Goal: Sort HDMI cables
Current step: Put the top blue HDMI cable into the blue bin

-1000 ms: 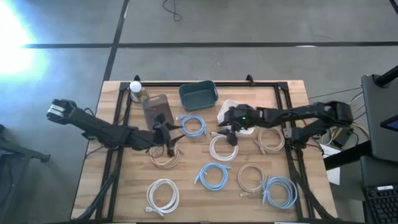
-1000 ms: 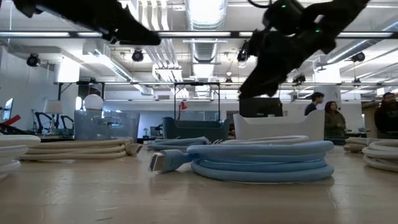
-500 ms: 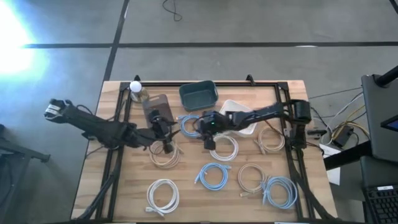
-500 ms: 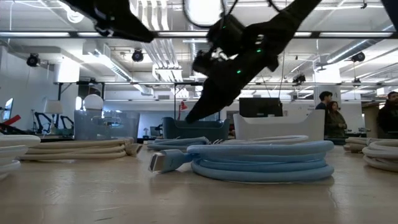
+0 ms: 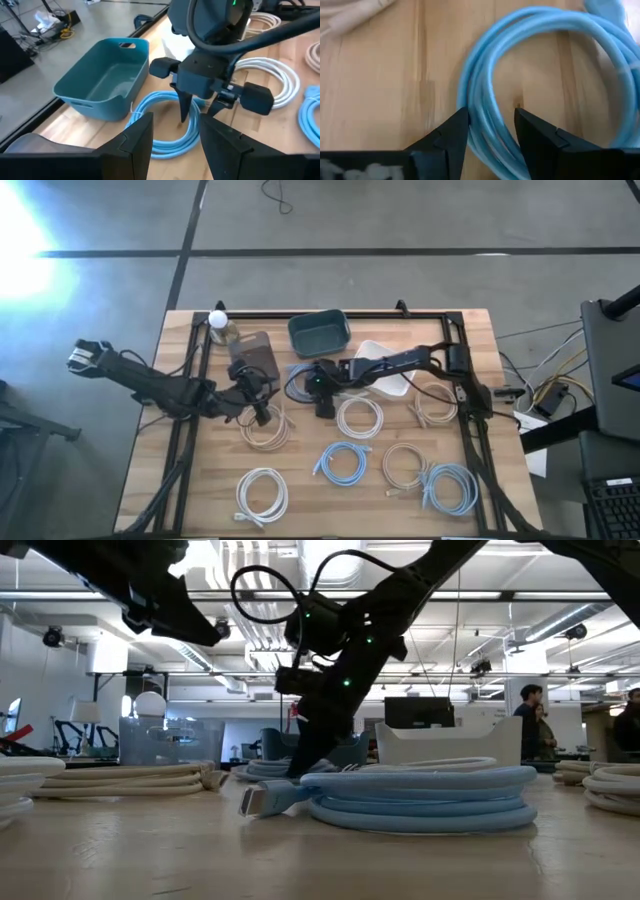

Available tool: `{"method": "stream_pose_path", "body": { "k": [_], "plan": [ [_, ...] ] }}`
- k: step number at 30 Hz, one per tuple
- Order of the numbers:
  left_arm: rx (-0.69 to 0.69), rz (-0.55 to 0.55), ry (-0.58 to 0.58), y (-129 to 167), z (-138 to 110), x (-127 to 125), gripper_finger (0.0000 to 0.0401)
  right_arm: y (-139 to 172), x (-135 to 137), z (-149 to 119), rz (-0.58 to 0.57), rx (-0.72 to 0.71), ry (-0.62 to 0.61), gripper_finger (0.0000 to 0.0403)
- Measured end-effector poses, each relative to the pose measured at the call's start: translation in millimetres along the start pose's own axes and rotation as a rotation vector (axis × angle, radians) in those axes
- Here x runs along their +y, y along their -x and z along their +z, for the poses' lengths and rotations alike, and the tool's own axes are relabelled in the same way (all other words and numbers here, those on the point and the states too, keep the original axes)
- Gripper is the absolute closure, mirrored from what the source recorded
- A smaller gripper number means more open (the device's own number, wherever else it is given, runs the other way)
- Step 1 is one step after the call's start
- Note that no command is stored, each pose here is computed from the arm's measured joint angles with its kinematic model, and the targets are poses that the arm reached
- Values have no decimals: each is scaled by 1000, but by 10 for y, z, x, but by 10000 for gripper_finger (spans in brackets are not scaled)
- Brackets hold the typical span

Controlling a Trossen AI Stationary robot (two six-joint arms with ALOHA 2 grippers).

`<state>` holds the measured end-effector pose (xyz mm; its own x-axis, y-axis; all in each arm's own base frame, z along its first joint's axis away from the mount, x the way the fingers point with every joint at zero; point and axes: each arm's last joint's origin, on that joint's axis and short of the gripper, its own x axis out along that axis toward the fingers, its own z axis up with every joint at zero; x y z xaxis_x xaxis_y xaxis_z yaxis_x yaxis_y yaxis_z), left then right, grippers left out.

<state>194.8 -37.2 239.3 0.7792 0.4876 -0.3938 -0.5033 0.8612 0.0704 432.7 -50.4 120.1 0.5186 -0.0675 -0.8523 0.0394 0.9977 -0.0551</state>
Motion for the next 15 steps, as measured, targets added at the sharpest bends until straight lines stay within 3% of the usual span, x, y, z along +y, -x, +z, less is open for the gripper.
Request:
{"method": "stream_pose_path", "body": {
  "k": [10,15],
  "plan": [
    [-7,2,6,0,7,-1,238,115,41,35,7,49,65,373],
    [-7,2,7,0,7,-1,238,330,135,63,25,90,32,373]
  ]
}}
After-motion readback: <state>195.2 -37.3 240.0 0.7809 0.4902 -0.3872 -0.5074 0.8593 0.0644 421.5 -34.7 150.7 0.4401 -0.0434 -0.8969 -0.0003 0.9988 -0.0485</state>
